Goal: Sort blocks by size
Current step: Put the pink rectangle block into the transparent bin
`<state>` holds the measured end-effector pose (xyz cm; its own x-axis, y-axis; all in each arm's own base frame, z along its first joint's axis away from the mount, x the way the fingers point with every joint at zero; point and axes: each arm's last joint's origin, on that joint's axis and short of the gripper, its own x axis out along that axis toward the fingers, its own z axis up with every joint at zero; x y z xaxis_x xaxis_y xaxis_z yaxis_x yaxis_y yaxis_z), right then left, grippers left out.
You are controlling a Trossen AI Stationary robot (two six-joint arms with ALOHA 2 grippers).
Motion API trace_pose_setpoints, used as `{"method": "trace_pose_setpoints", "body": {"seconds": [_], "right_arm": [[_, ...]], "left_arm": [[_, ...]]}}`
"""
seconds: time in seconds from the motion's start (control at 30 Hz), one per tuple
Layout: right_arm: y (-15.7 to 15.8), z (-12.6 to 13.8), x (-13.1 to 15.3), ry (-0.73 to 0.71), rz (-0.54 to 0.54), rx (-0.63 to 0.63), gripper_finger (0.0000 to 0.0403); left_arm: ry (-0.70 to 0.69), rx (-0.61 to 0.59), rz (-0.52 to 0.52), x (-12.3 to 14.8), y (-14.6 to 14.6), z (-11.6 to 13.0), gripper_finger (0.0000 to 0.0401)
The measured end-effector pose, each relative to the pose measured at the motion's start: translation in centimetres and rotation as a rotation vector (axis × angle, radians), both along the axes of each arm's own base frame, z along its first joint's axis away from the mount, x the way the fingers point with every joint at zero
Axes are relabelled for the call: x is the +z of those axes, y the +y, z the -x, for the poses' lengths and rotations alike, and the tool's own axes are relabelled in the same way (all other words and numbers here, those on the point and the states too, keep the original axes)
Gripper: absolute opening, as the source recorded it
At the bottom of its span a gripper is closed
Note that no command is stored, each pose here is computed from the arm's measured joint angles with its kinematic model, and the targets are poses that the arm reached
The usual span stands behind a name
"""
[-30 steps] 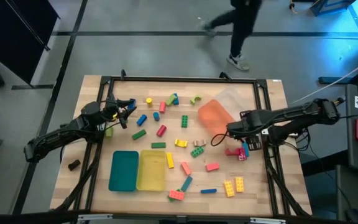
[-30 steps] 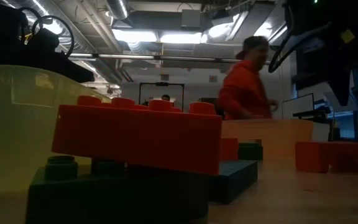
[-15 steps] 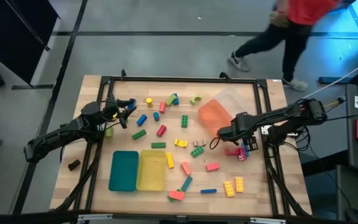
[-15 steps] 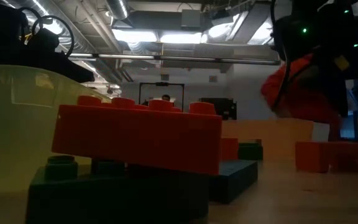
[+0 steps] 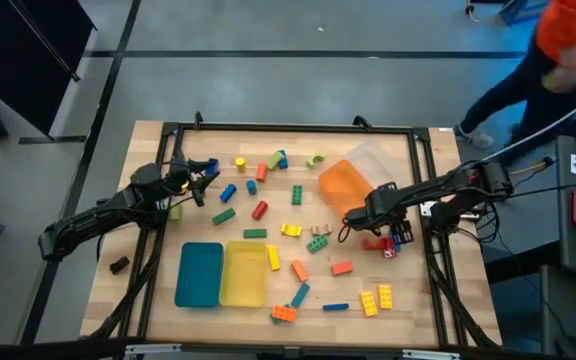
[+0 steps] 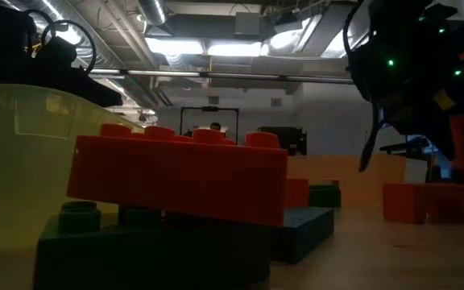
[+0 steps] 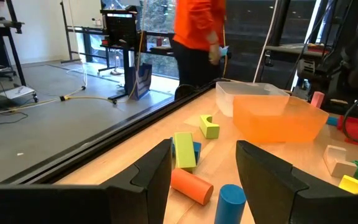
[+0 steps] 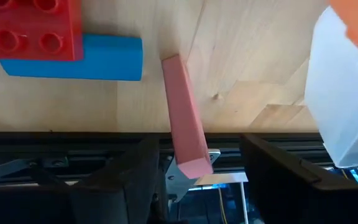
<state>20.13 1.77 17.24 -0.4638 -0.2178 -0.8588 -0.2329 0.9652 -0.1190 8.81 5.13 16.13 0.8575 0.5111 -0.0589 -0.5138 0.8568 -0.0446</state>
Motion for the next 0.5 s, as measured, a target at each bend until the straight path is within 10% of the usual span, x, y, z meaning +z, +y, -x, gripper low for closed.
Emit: {"method": "trace_pose_setpoints", "body": {"seconds": [0.5], "right_arm": [[0.0,0.5,-1.7,-0.016,-0.017,-0.009,0.0094]], "left_arm": [[0.0,0.0,0.0,0.0,0.0,0.0,0.0164]]}}
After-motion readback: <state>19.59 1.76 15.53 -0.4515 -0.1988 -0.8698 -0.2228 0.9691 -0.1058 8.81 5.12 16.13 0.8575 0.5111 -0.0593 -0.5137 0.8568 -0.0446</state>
